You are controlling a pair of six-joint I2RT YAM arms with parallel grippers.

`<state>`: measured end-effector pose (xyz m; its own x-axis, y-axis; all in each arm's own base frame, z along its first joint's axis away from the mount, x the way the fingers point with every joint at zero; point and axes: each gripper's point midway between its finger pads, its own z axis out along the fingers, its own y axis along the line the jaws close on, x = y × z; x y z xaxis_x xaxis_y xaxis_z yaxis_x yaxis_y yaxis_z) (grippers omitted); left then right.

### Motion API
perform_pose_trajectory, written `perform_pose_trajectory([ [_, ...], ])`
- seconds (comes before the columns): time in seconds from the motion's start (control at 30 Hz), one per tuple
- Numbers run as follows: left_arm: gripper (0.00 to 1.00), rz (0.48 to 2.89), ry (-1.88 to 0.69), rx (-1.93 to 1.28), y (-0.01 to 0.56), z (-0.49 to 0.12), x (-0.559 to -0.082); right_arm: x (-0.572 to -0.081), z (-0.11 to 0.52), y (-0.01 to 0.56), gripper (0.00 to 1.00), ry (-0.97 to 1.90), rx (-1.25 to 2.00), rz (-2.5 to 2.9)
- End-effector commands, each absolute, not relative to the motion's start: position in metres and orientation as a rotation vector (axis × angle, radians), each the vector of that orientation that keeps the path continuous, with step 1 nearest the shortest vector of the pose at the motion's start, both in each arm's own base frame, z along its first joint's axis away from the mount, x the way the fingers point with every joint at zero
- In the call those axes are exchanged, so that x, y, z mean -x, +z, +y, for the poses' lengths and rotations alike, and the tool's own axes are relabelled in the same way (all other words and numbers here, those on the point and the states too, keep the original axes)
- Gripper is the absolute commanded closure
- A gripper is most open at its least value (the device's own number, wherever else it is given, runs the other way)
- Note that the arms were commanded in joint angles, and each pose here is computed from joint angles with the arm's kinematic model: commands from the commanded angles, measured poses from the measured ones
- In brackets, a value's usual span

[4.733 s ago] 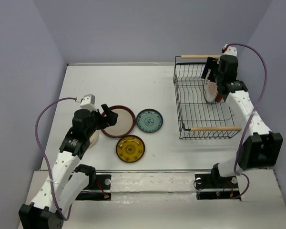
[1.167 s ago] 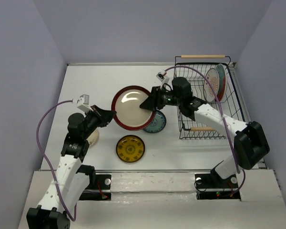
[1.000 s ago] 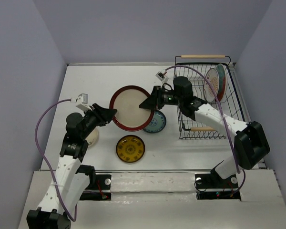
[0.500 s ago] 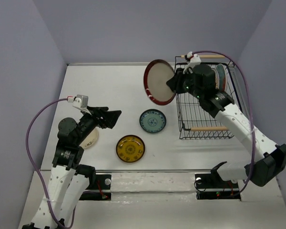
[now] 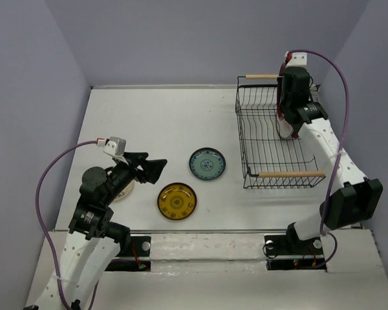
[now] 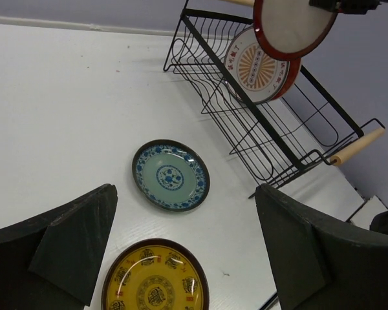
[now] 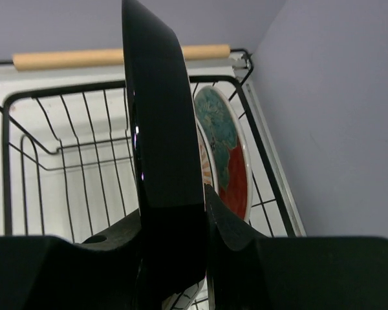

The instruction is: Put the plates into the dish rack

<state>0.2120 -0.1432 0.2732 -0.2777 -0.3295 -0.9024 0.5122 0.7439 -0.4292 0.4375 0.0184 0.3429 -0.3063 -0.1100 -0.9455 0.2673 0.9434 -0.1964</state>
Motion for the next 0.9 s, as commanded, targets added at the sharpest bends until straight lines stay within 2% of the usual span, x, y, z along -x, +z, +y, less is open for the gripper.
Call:
perform_pose_trajectory([
  [0.0,0.01,1.628,-0.815,-0.181,0.279,-0.146,-0.209,-0.457,0.007,0.385,0.93,-0.370,-0.141,1.717],
  [0.57,0.01,1.651,-0.832,-0.194,0.273,-0.151,-0.209,-0.508,-0.016,0.283,0.93,-0.292,-0.179,1.912],
  [0.87,0.01,1.666,-0.834,-0.194,0.270,-0.152,-0.210,-0.516,-0.016,0.262,0.93,-0.252,-0.162,1.945],
])
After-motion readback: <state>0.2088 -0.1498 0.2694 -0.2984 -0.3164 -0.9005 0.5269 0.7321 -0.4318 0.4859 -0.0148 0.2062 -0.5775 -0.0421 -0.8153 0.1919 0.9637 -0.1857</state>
